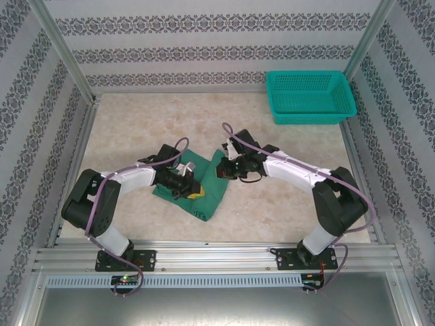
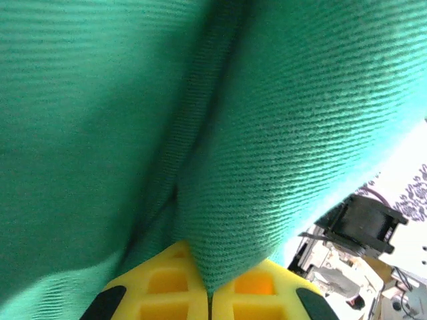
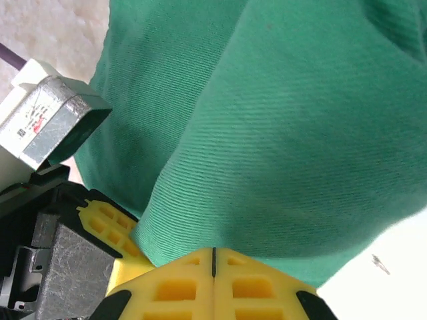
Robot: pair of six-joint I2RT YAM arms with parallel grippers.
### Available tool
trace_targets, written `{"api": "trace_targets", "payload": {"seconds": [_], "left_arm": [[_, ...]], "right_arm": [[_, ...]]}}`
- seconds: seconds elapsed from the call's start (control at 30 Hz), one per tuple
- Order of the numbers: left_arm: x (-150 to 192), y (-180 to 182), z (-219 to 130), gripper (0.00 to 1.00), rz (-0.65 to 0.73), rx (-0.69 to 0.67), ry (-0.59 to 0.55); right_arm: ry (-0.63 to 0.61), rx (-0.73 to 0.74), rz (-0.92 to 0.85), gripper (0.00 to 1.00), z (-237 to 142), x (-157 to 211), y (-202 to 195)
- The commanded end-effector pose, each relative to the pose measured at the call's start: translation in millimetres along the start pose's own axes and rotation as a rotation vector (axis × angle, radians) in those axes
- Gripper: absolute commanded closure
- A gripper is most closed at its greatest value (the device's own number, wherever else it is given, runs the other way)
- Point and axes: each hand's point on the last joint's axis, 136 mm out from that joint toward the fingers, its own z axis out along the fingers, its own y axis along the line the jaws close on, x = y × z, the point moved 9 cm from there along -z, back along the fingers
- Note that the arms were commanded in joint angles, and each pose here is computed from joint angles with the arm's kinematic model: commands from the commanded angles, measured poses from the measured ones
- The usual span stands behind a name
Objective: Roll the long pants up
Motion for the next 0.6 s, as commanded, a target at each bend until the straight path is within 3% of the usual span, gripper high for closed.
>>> {"api": "trace_targets", "payload": {"seconds": [0.0, 0.1, 0.27, 0.43, 0.57], "left_arm": [[6, 26, 0, 1.00, -0.049, -0.140, 0.018], [7, 30, -6, 1.00, -0.018, -0.259, 0.025], [13, 24, -35, 0.83, 0.086, -0.526, -0.054], [30, -16, -89, 0.67, 0.280, -0.742, -0.355], [59, -56, -99, 0.65, 0.521, -0.691, -0.512]], "right_arm": [[0.064, -0.015, 0.016, 1.00, 25, -4, -2], [0.118, 0.007, 0.045, 1.00, 52, -5, -15], [0.173, 0.026, 0.085, 1.00, 78, -5, -29], [0.184, 0.025, 0.110, 1.00, 82, -1, -33], [0.191, 0.021, 0.116, 1.00, 84, 2, -32]]}}
